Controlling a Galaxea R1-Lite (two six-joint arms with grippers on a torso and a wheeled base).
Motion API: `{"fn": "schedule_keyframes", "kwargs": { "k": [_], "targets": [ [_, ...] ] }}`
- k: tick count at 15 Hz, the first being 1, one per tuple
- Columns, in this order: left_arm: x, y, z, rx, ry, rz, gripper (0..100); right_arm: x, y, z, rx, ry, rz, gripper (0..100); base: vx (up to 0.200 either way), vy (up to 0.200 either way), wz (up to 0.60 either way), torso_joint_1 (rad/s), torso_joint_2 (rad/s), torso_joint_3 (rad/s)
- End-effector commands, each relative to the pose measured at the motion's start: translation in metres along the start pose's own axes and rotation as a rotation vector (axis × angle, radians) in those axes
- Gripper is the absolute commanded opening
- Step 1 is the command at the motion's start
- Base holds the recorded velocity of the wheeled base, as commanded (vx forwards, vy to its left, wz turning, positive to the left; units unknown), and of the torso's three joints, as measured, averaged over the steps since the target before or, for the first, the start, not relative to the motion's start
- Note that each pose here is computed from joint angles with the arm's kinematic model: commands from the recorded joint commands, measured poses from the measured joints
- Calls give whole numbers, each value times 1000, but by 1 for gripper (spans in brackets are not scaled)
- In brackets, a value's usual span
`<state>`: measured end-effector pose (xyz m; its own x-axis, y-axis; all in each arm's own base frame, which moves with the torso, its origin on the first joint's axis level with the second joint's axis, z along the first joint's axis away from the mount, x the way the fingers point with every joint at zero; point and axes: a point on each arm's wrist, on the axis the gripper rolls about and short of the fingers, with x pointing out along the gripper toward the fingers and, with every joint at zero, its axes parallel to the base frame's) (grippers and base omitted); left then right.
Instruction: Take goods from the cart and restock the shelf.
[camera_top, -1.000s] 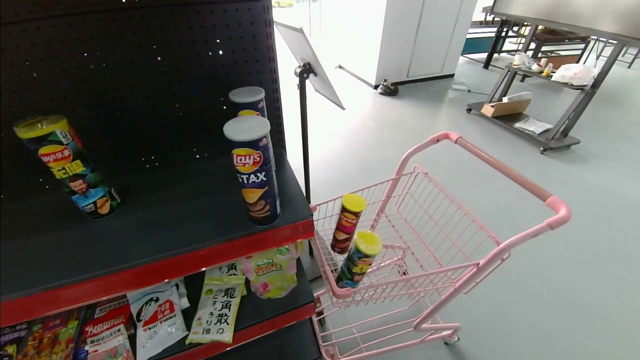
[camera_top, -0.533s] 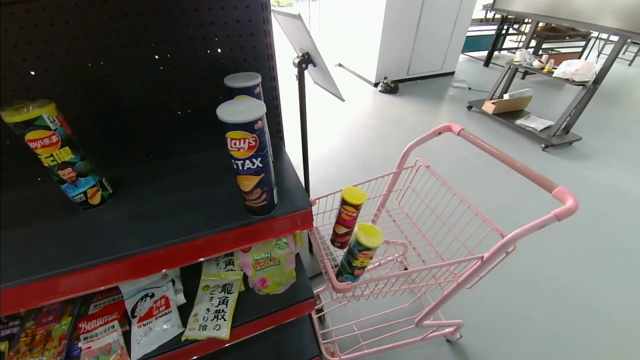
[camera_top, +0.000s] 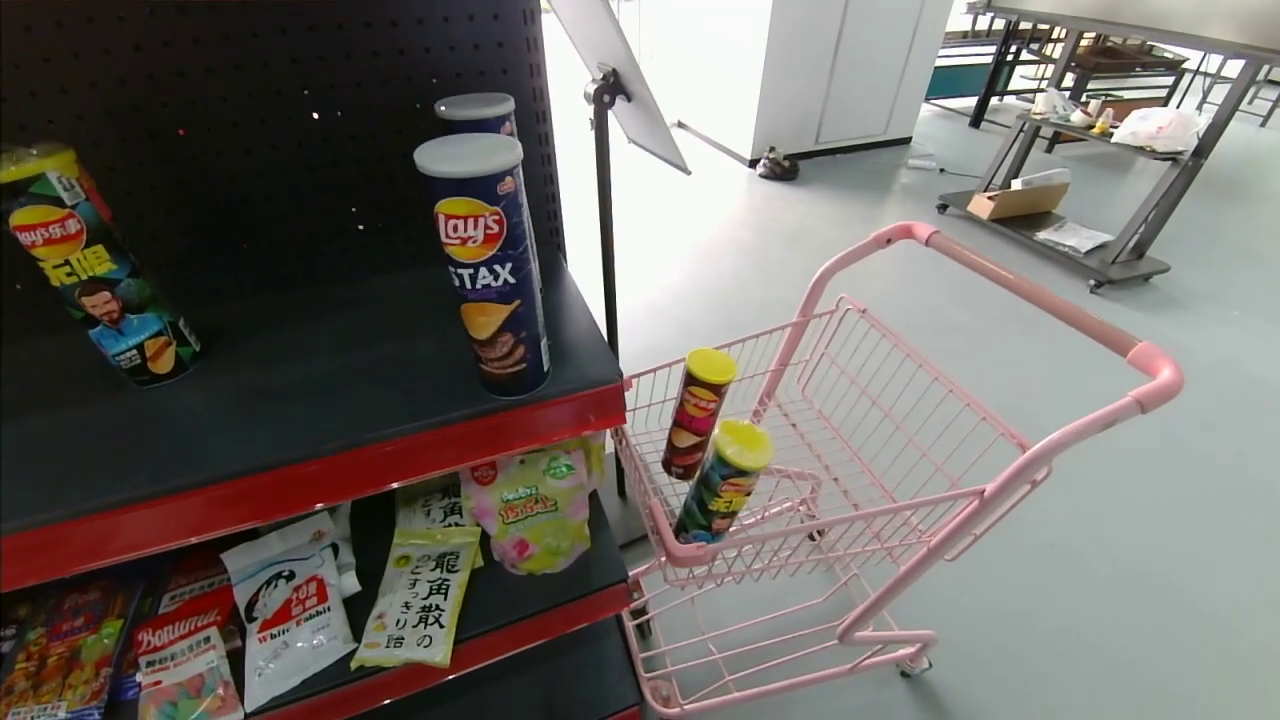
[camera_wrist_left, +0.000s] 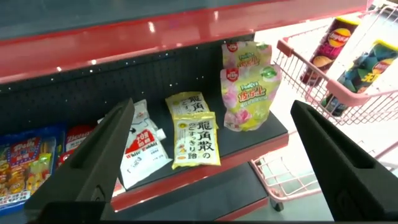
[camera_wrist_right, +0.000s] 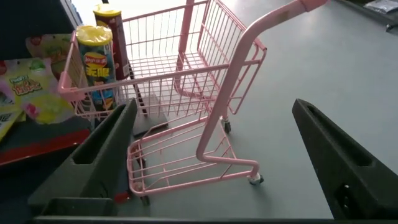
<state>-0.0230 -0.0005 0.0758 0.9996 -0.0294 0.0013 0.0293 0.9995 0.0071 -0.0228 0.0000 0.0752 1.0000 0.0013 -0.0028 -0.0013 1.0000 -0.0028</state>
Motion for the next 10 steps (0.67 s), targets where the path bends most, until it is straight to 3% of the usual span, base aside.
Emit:
{"fn": "schedule_keyframes", "kwargs": {
  "k": [1, 10],
  "targets": [
    [0, 0, 0, 1, 1, 0, 100, 0, 0, 0, 0, 0, 0, 100, 0, 0, 0, -173, 491, 315],
    [0, 0, 0, 1, 1, 0, 100, 0, 0, 0, -3, 0, 0, 100, 0, 0, 0, -162, 532, 373]
  ]
}}
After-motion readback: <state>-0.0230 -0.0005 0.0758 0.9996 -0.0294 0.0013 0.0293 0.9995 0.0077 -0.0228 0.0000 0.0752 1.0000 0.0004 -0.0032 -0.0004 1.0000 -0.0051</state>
